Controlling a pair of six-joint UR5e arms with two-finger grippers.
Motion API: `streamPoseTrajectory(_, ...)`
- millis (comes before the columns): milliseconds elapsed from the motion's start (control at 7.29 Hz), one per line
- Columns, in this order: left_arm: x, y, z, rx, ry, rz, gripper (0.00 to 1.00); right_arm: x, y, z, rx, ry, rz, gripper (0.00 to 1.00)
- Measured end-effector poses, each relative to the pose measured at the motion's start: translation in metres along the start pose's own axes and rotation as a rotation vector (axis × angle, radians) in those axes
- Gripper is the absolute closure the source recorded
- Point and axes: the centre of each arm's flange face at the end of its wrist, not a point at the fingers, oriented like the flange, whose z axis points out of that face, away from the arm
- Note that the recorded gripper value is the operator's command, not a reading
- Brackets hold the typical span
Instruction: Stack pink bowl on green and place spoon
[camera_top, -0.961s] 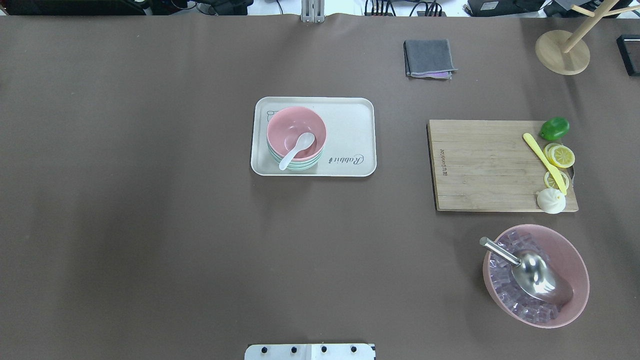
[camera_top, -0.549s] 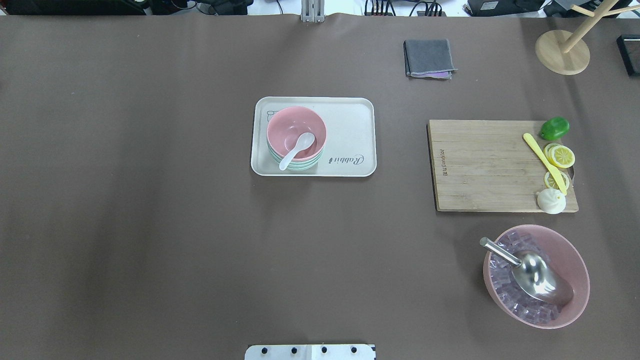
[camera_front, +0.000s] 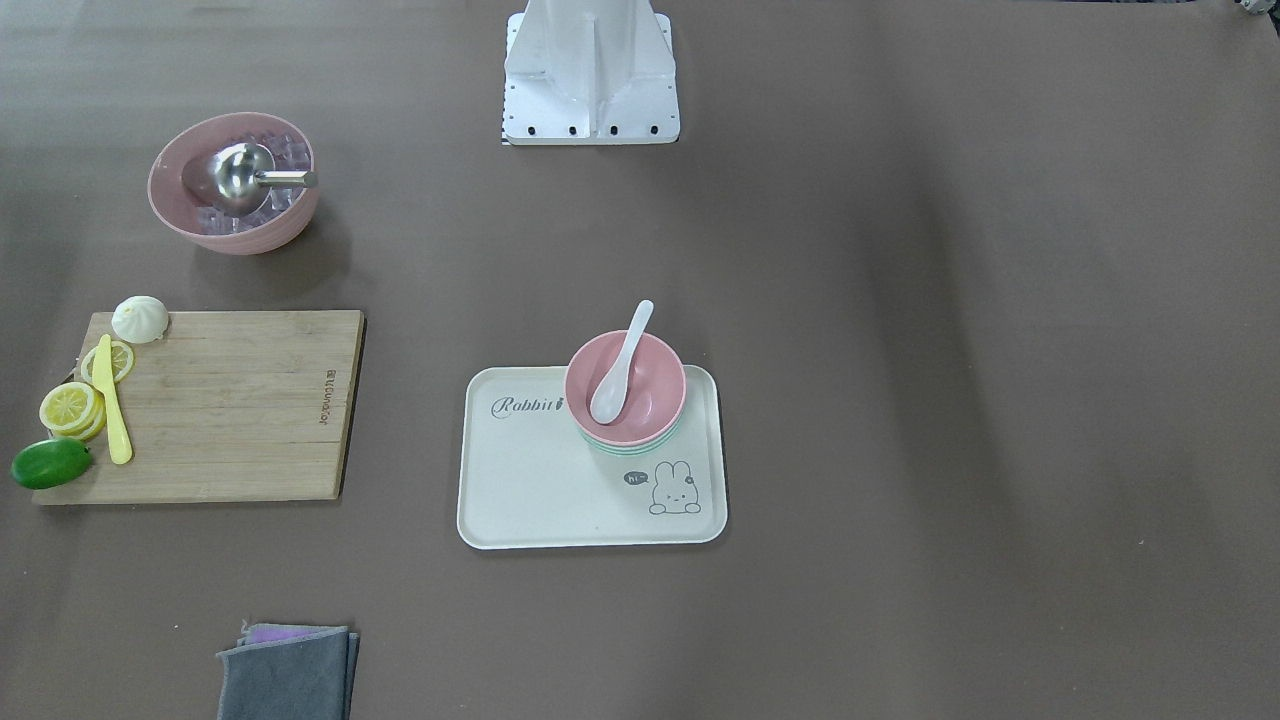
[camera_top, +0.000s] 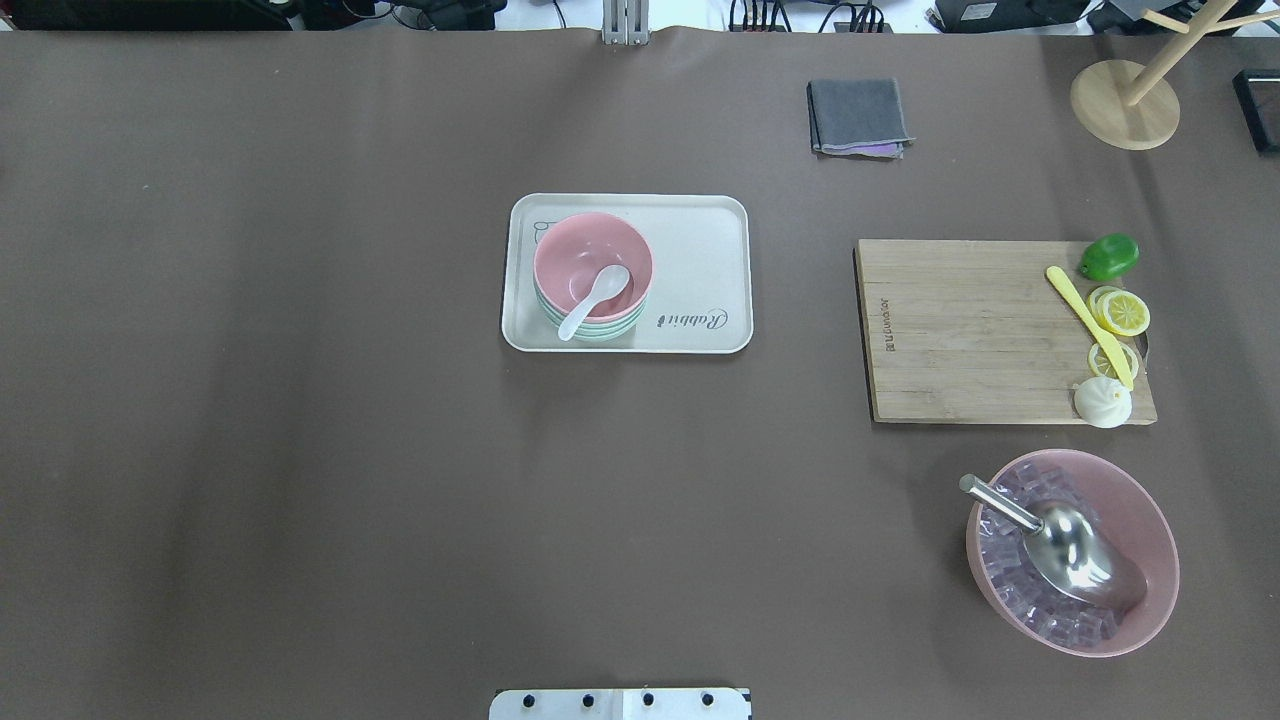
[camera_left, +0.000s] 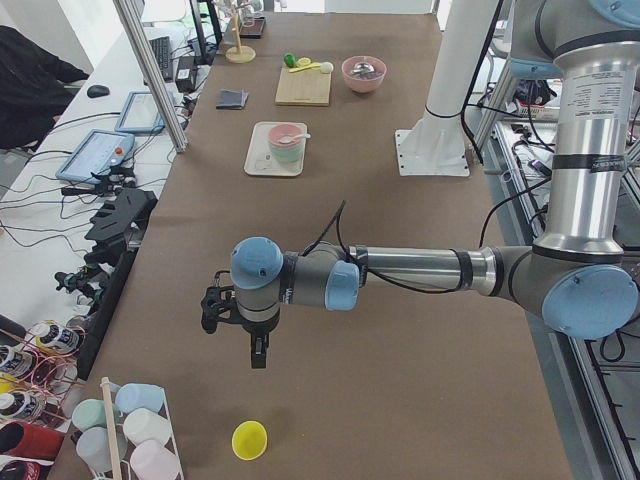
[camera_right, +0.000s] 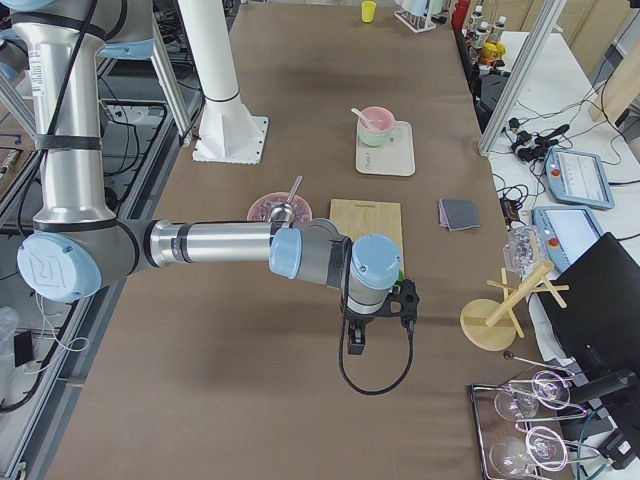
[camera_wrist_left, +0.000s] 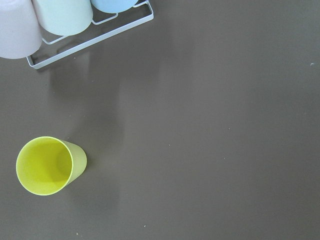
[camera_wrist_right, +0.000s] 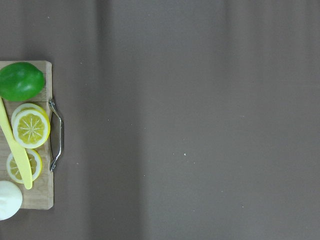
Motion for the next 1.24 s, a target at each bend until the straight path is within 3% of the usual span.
streamPoseTrajectory(1235,-0.0005,0.0005,-0.0010,0.000,0.006,-0.002,0.02,0.0009,0.0032,0.0013,0.018,0.003,-0.014,0.00)
